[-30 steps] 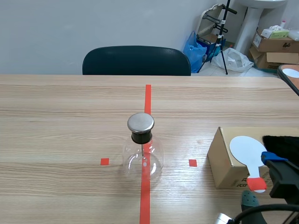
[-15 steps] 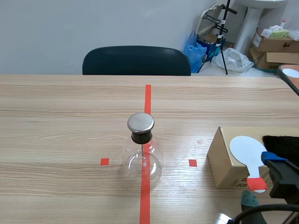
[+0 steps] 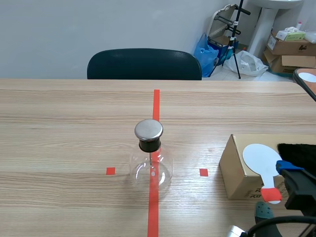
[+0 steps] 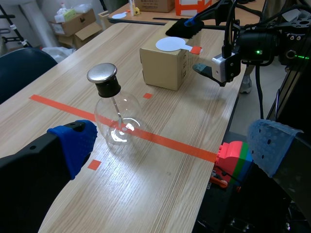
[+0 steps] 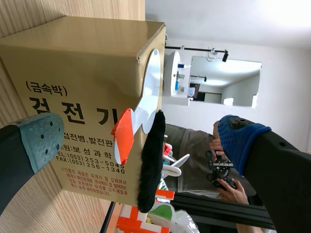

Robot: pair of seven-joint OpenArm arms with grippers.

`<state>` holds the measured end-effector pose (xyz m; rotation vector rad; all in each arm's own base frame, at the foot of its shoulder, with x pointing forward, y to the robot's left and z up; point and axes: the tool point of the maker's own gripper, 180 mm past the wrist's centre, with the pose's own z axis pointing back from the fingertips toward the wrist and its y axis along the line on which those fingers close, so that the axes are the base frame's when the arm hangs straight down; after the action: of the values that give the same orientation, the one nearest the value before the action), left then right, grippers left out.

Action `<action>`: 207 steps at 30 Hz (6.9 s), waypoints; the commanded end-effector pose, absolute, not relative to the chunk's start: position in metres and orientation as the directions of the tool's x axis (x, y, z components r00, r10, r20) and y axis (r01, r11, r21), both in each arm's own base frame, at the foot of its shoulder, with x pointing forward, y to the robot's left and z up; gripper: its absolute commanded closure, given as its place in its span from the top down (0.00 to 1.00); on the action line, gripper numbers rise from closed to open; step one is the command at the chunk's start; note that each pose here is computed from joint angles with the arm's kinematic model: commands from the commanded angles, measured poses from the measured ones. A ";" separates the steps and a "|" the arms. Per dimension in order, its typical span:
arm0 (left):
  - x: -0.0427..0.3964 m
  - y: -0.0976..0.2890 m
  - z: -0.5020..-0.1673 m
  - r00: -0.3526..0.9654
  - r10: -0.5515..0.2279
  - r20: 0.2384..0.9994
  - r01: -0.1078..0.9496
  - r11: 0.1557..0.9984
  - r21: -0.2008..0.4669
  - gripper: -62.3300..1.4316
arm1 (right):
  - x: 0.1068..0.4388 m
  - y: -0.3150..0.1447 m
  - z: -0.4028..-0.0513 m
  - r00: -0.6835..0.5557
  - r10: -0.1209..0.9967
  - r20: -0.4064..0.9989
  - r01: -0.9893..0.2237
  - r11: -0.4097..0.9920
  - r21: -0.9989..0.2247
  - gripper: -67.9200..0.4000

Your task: Do the electroscope experiment

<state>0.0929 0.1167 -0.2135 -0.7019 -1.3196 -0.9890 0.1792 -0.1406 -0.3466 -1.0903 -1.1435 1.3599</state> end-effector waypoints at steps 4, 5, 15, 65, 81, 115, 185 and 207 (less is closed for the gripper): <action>0.093 0.113 -0.206 -0.046 -0.149 0.988 0.890 0.443 0.108 1.00 | 0.181 -0.151 -0.331 -0.044 0.999 -0.028 -0.065 -0.031 -0.997 1.00; 0.093 0.113 -0.206 -0.046 -0.149 0.988 0.890 0.443 0.108 1.00 | 0.179 -0.149 -0.332 -0.052 0.998 -0.025 -0.071 -0.029 -0.997 1.00; 0.093 0.113 -0.206 -0.045 -0.149 0.988 0.890 0.443 0.108 1.00 | 0.128 -0.146 -0.339 -0.037 0.994 0.101 -0.165 0.093 -0.982 1.00; 0.191 0.098 -0.227 0.188 -0.102 0.977 0.666 0.744 -0.050 1.00 | 0.239 -0.080 -0.194 0.013 0.396 0.918 -0.485 0.805 -0.341 1.00; 0.201 0.090 -0.205 0.086 -0.063 0.994 0.647 0.763 -0.007 1.00 | 0.221 -0.058 -0.207 0.068 0.347 0.935 -0.605 0.759 -0.238 1.00; 0.203 0.091 -0.212 0.095 -0.114 0.989 0.648 0.761 0.025 1.00 | 0.229 -0.069 -0.202 0.048 0.364 0.930 -0.564 0.778 -0.275 1.00; 0.203 0.091 -0.212 0.094 -0.113 0.989 0.648 0.761 0.025 1.00 | 0.228 -0.069 -0.202 0.048 0.364 0.930 -0.564 0.778 -0.275 1.00; 0.203 0.091 -0.212 0.094 -0.113 0.989 0.648 0.761 0.025 1.00 | 0.228 -0.069 -0.202 0.048 0.364 0.930 -0.564 0.778 -0.275 1.00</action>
<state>0.2002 0.0938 -0.2223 -0.4697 -1.3305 -0.6090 0.2271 -0.0686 -0.2057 0.1848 -1.3293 0.7116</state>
